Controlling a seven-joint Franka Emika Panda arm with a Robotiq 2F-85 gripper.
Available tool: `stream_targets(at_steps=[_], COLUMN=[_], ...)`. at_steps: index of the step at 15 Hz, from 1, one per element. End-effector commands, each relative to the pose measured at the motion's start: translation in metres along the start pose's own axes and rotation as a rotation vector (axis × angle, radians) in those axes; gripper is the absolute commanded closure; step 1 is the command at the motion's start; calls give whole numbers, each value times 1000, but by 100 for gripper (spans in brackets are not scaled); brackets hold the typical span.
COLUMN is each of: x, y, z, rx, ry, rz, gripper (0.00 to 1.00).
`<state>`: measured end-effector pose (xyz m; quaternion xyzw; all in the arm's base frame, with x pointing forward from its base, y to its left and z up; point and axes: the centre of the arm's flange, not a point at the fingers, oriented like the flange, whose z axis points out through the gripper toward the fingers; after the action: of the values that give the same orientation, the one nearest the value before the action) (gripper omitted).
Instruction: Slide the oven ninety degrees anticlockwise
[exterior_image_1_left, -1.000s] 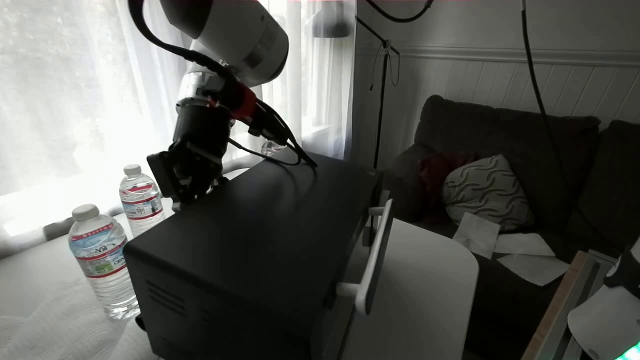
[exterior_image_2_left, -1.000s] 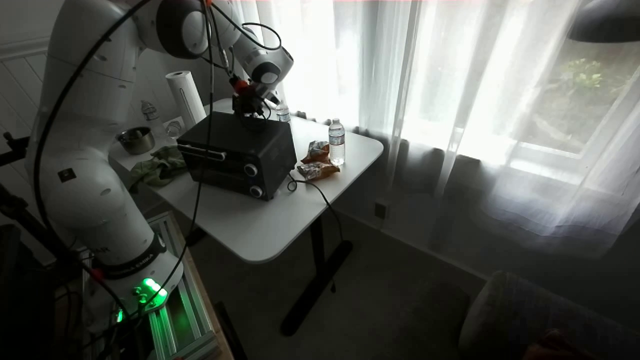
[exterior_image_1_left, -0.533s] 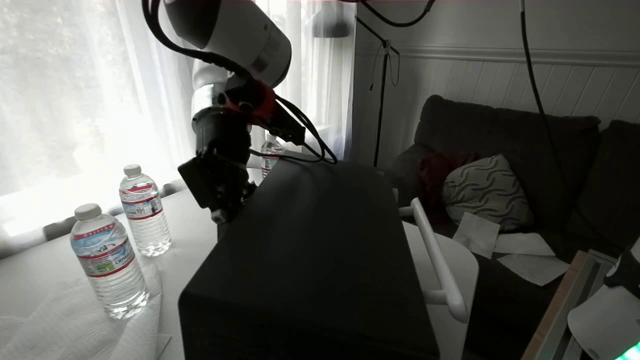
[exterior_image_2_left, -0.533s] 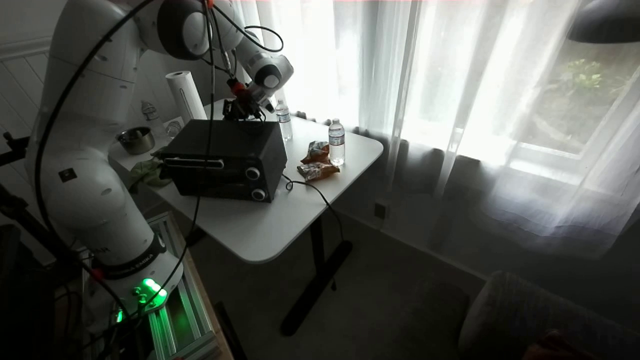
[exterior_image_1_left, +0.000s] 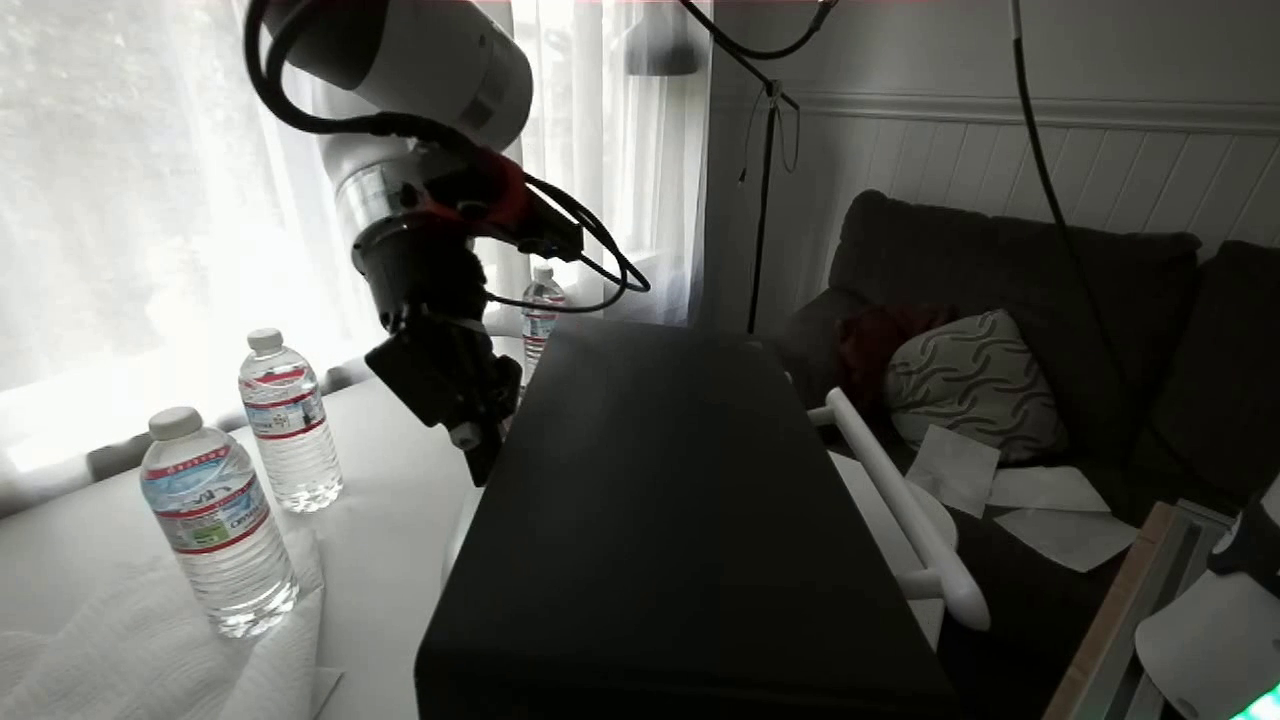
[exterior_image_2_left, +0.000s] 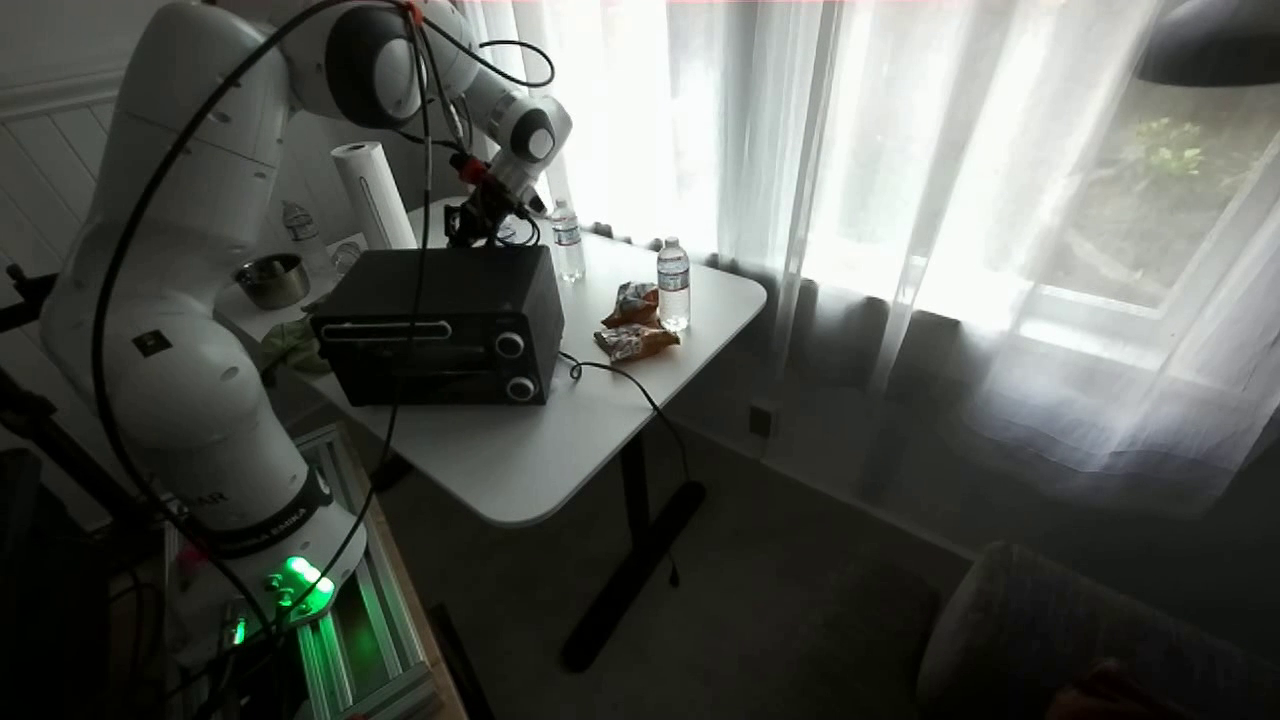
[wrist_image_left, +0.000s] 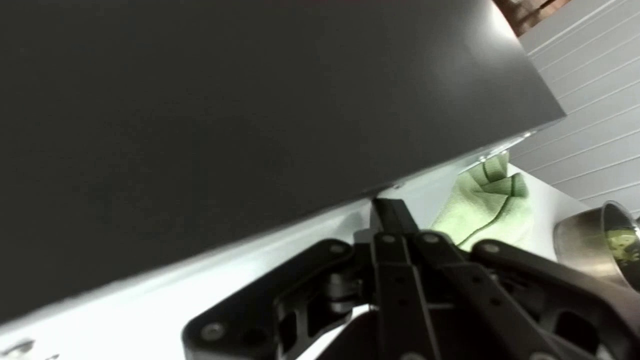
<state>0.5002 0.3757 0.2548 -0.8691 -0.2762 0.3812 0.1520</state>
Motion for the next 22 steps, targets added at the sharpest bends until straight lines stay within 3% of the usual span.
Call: stream_targets(at_steps=[1,7,13,19,22], x=[9,0,-32,-100,-152], y=[6,9,7,2,0], z=[-21,-60,-108,-129,-111], rx=[-189,-356,-368,-371,-383], ry=[29,139,313,370,333], rz=[17,85,132,122,110], gripper=[100,100,100,100,100])
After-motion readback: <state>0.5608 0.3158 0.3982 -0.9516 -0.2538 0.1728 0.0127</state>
